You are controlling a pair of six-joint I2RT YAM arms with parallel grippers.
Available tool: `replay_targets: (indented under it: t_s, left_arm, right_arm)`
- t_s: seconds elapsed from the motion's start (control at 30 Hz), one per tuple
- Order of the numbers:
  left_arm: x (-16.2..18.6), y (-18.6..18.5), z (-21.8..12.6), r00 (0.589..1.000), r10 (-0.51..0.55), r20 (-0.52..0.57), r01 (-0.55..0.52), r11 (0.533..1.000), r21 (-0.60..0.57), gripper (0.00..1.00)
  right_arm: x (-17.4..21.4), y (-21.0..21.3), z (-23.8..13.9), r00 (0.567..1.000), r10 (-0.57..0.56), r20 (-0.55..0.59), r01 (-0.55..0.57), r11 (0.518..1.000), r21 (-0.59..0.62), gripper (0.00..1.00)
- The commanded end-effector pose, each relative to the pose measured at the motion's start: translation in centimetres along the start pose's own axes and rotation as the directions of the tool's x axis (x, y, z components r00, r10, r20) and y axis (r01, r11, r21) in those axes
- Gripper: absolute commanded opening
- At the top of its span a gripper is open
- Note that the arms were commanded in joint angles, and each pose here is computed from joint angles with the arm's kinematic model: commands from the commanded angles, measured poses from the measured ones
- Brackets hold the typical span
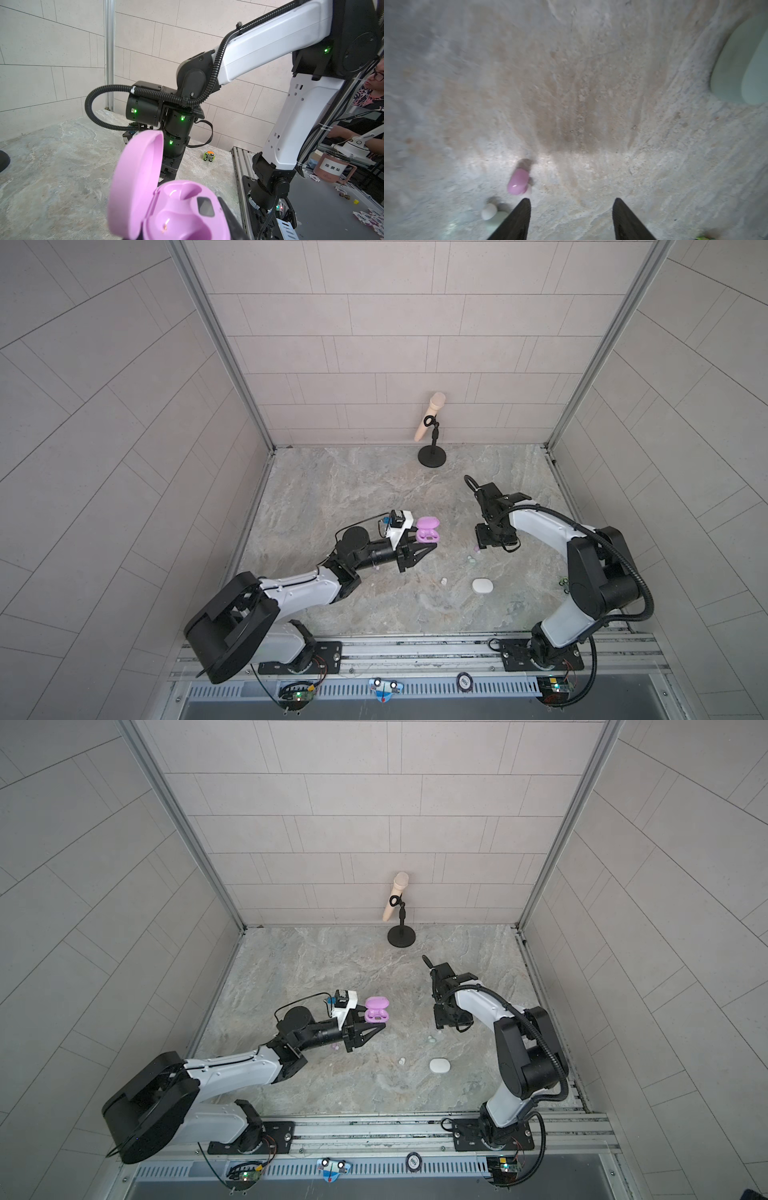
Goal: Insert the wireless bluetooth earbuds into the charging case
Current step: 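Lower the right gripper onto the pink earbud and close on it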
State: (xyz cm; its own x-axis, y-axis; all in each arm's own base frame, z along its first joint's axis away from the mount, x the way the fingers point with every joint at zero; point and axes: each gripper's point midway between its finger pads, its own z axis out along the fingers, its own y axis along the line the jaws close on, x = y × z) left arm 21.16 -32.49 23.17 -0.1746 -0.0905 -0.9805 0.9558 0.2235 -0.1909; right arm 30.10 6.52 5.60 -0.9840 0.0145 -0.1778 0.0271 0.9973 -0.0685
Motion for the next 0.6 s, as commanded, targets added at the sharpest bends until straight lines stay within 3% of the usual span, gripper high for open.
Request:
replay_targets:
  t_s: [0.0,0.33,0.57]
  left_arm:
    - [-0.8,-0.3,-0.3,0.999,0.029,0.020,-0.029,1.000,0.006,0.22]
    - [-0.8,-0.3,-0.4,0.999,0.032,0.022,-0.032,0.999,0.005,0.22]
    - [-1.0,-0.4,-0.4,0.999,0.036,0.026,-0.036,0.999,0.004,0.22]
  right_arm:
    - [0.4,2.5,-0.4,0.995,0.097,-0.016,-0.098,0.984,-0.148,0.61]
    - [0.3,3.2,2.1,0.984,0.165,-0.065,-0.173,0.972,-0.157,0.42]
    - [0.6,2.7,3.2,0.983,0.170,-0.076,-0.178,0.977,-0.118,0.35]
